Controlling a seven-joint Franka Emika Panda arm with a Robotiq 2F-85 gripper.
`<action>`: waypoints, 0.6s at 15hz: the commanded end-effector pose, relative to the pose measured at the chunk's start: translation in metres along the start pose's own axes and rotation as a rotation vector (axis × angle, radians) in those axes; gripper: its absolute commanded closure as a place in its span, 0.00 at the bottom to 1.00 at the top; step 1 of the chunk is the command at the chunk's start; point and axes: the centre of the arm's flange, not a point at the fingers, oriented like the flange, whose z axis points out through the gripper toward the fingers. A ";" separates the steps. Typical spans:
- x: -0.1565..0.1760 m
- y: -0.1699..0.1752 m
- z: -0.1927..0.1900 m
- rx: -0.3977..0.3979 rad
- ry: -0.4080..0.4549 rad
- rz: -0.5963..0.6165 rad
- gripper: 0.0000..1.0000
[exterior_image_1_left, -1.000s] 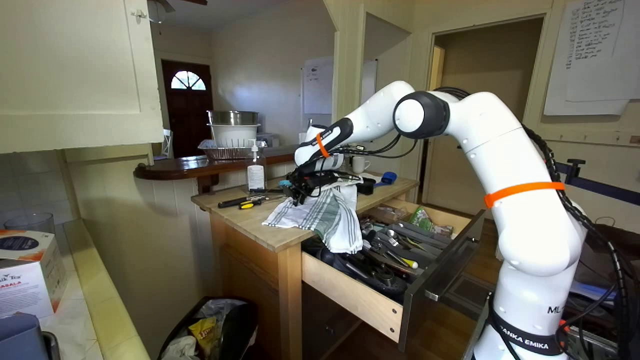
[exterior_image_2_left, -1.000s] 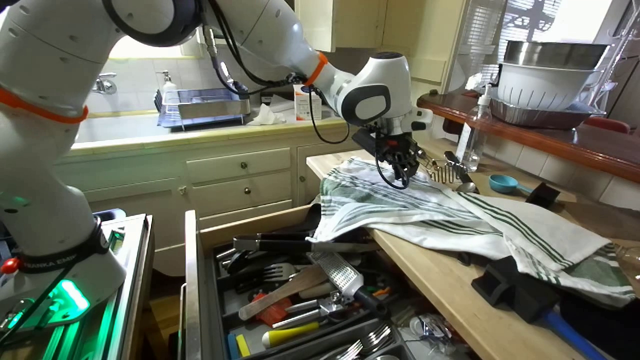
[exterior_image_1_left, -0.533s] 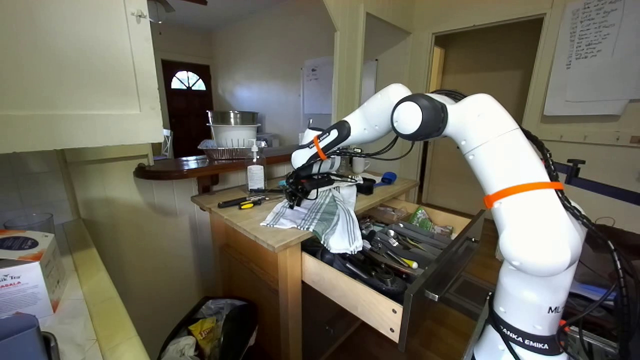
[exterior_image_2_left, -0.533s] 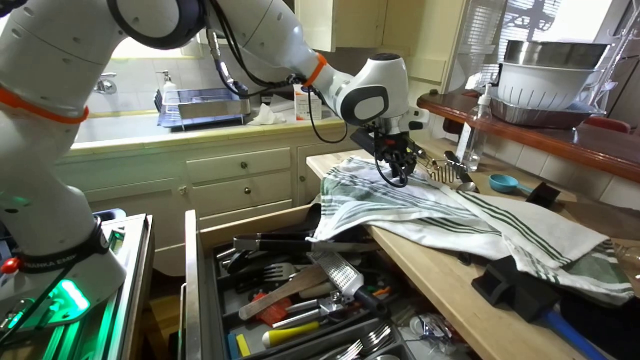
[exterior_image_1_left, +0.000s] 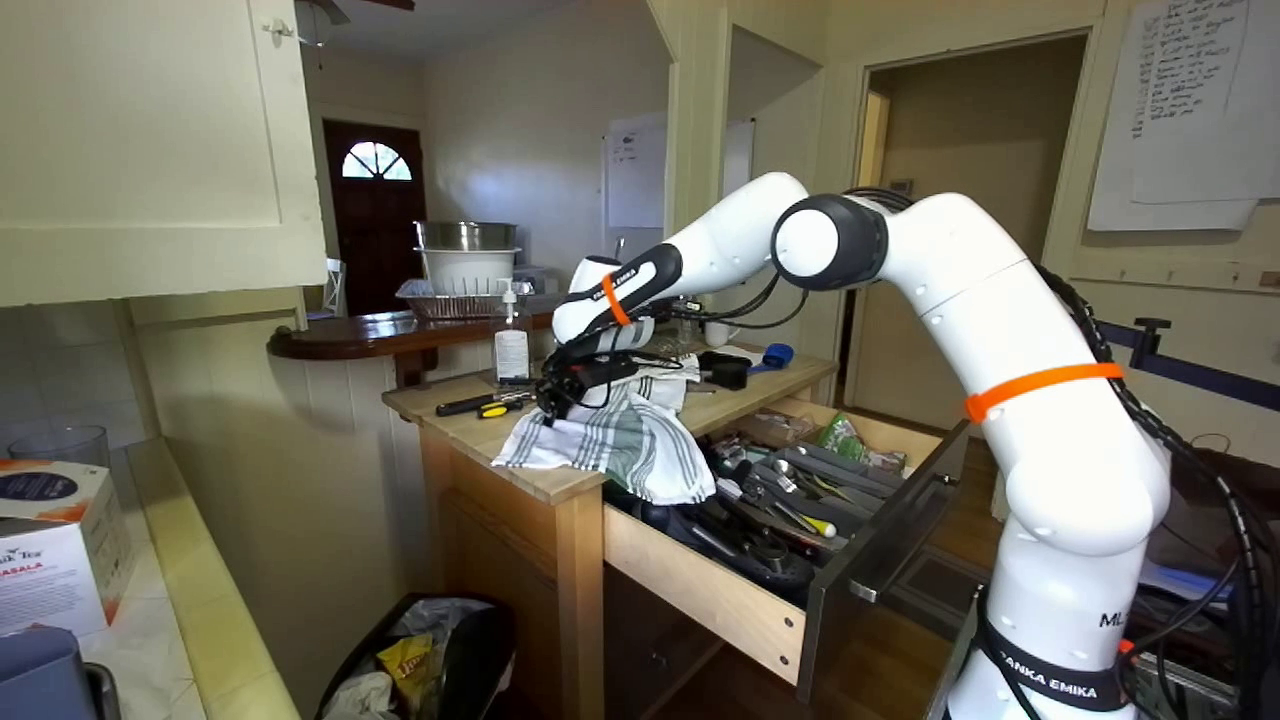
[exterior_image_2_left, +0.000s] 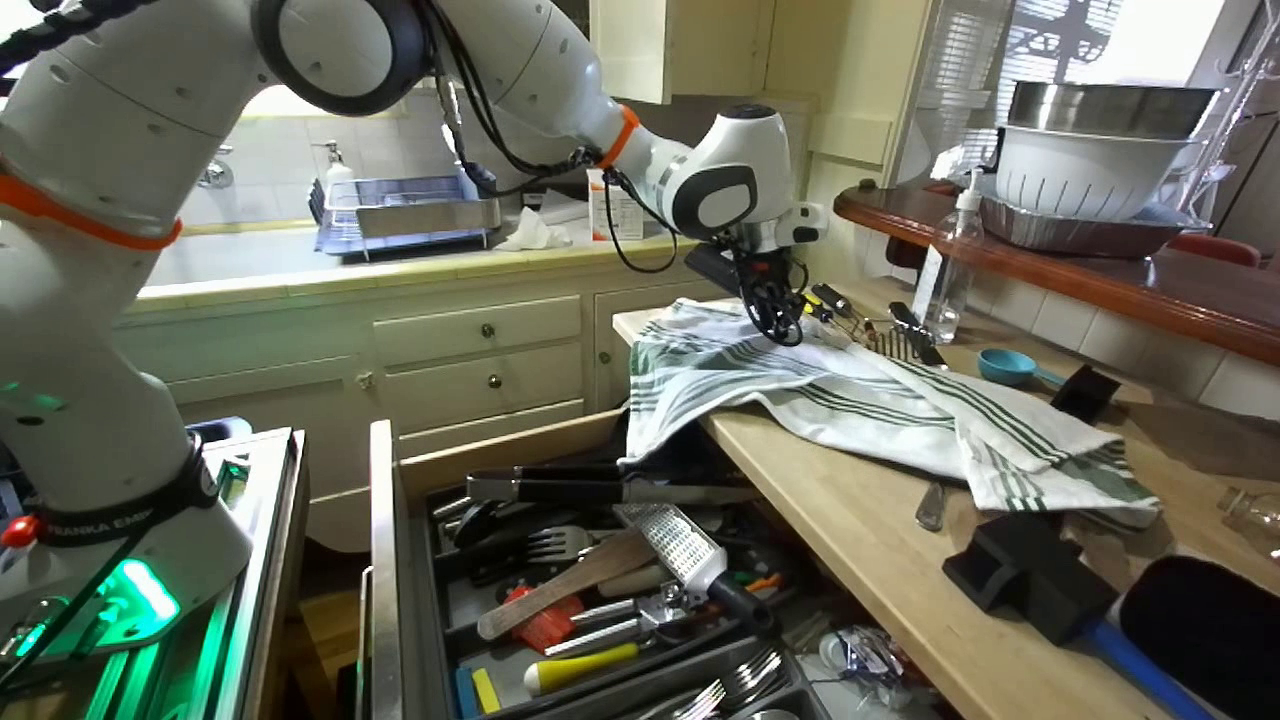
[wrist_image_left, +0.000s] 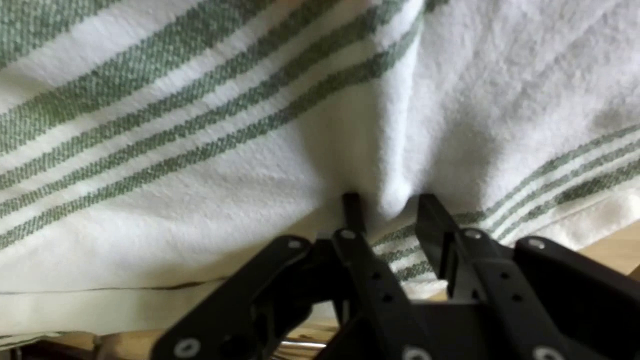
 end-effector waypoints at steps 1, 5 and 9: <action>0.021 -0.023 0.013 0.021 -0.024 -0.058 0.67; 0.028 -0.048 0.013 0.049 -0.028 -0.105 0.66; 0.028 -0.040 -0.006 0.045 0.008 -0.083 0.59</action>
